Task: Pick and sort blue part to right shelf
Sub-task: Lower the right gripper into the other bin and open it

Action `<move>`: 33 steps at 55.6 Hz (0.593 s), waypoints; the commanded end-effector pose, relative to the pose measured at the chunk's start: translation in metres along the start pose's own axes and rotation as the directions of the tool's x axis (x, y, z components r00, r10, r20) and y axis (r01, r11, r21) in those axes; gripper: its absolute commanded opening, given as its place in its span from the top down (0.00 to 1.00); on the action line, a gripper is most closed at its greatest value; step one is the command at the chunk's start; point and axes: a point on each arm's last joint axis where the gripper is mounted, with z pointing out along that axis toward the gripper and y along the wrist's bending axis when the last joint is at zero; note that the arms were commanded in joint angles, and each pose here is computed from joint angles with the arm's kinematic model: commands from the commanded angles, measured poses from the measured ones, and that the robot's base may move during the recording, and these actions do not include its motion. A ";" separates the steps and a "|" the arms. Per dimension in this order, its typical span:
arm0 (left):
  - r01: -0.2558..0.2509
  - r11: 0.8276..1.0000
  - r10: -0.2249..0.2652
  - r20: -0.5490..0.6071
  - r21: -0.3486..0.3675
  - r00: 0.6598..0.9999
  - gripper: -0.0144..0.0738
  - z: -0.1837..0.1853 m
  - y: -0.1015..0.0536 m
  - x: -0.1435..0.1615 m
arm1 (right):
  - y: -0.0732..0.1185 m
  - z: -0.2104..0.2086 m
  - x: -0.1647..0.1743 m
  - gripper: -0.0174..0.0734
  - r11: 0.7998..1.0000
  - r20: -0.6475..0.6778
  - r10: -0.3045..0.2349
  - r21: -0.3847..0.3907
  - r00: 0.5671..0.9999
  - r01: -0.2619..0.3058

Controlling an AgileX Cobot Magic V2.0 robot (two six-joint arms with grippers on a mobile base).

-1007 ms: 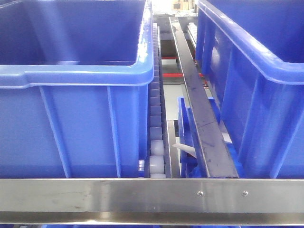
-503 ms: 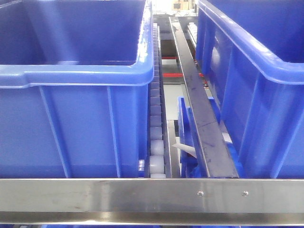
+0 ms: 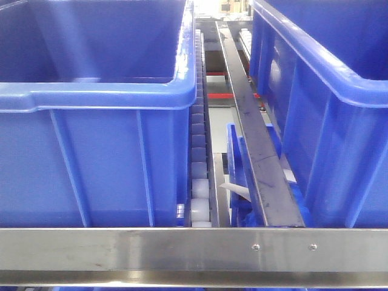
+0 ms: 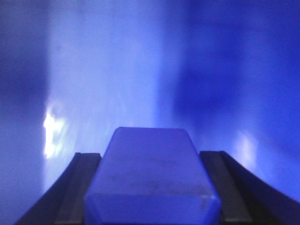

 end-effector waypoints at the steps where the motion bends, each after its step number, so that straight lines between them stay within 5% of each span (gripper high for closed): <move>1: 0.008 1.000 -0.009 0.094 0.010 0.996 0.69 -0.002 0.000 -0.014 | -0.003 0.000 -0.017 0.59 1.000 0.106 -0.014 0.017 0.994 0.012; 23: 0.008 1.000 -0.009 0.094 0.010 0.996 0.69 -0.002 0.000 -0.014 | -0.004 0.064 -0.018 0.59 1.000 0.009 -0.029 0.008 1.000 0.029; 33: 0.008 1.000 -0.009 0.086 0.009 0.996 0.69 -0.002 0.000 -0.014 | -0.004 0.067 -0.018 0.36 1.000 0.008 -0.030 0.008 1.000 0.029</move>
